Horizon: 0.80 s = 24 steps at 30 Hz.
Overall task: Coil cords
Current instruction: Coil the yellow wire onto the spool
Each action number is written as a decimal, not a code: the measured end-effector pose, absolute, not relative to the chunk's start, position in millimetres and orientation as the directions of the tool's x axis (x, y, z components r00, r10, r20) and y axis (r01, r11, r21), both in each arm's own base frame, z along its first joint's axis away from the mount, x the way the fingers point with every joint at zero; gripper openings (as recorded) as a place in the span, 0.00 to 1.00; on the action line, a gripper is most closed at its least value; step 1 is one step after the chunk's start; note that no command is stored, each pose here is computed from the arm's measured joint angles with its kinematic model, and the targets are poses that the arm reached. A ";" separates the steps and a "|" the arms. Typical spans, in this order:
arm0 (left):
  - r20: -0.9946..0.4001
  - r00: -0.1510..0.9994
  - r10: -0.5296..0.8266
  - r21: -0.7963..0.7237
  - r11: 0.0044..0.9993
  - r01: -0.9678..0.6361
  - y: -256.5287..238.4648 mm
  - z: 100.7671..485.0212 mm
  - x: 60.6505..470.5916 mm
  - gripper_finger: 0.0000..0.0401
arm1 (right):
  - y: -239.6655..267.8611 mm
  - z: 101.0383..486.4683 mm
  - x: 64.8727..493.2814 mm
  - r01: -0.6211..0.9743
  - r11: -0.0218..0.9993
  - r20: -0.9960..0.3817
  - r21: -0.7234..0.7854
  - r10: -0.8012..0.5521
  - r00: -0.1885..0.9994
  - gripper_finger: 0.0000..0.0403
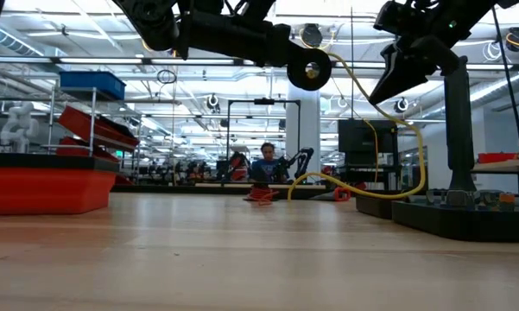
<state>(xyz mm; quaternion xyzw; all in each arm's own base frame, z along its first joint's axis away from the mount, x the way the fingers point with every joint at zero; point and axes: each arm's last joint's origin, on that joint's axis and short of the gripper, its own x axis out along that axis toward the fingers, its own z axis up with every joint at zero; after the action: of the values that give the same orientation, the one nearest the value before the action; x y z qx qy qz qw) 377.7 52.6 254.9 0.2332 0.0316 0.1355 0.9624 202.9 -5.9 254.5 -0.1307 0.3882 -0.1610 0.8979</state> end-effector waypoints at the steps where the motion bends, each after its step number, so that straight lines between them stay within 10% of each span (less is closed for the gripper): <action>1: 0.002 0.961 0.276 0.457 0.855 -0.246 52.6 254.9 377.7 0.00 | -6.0 254.5 202.9 0.189 0.914 -0.655 -0.358 -0.391 0.647 0.12; 24: 0.024 0.977 0.212 0.383 0.901 -0.205 49.8 256.7 378.3 0.00 | -12.7 242.2 217.3 0.317 0.852 -0.610 -0.416 -0.520 0.598 0.00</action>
<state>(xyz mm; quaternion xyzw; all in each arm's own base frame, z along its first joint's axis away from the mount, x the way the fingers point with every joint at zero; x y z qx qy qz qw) 378.3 49.8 256.7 0.1956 0.0089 0.1068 0.9748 217.3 -12.7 242.2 -0.1332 0.3809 -0.2369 0.8838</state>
